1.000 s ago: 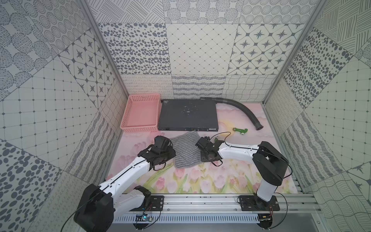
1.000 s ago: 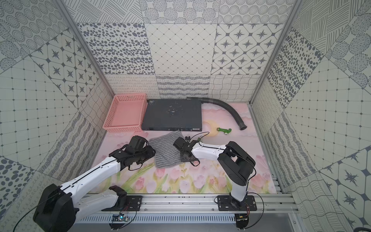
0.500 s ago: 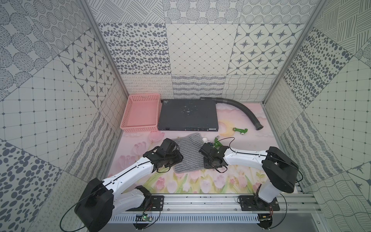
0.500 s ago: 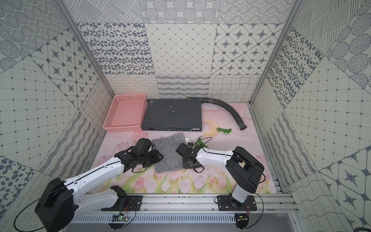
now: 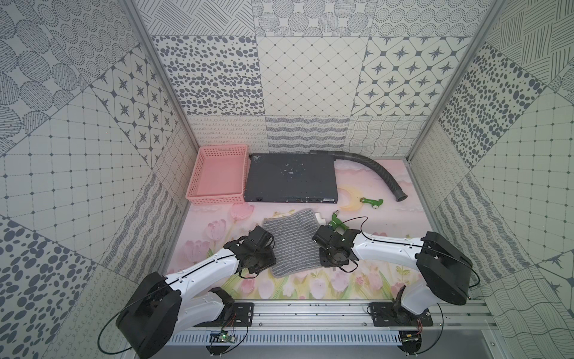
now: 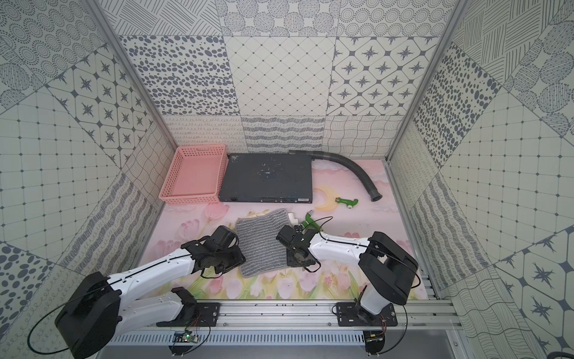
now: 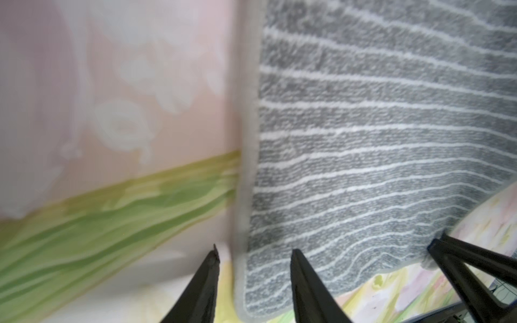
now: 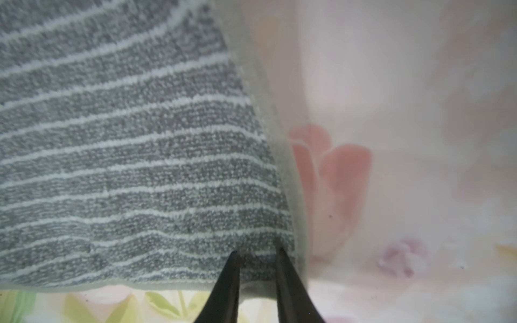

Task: Fold the square dishcloth
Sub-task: Flatten out the cleaning item at the center of the board.

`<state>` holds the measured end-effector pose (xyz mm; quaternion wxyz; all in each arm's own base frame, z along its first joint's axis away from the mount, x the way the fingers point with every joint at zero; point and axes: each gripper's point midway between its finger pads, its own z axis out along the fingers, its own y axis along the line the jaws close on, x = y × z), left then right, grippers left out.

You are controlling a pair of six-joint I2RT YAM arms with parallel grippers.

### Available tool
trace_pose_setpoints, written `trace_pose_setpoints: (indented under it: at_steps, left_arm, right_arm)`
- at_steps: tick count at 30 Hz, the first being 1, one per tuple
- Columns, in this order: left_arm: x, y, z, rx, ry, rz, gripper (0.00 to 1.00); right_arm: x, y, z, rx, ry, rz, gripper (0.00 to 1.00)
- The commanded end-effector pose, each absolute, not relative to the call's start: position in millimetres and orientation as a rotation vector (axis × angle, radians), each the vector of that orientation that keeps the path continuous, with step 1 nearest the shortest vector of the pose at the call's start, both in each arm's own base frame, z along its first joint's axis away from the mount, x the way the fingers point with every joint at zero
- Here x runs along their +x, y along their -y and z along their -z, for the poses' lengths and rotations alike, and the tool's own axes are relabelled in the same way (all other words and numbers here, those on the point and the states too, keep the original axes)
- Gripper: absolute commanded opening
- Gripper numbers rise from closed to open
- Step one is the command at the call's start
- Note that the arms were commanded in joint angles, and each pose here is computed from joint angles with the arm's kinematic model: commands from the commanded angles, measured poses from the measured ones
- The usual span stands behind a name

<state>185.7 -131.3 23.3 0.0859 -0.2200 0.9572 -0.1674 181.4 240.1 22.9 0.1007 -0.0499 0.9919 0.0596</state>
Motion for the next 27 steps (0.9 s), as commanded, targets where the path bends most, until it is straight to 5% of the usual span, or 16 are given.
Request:
trace_pose_setpoints:
  at_steps: [1,10,18,27]
  left_arm:
    - [160,88,-15,-0.816,-2.87,0.274,0.43]
    - [183,80,-46,-0.823,-2.733,0.333,0.43]
    - [230,129,-100,-0.679,-2.554,0.735,0.4]
    - [229,198,-63,-0.517,-2.722,0.922,0.37]
  right_arm:
    - [185,-251,-36,-0.176,-2.908,-0.228,0.27]
    - [209,-276,-77,-0.235,-2.782,-0.321,0.34]
    - [250,-286,-116,-0.211,-2.631,-0.301,0.39]
    - [297,-300,-127,-0.15,-2.545,-0.281,0.56]
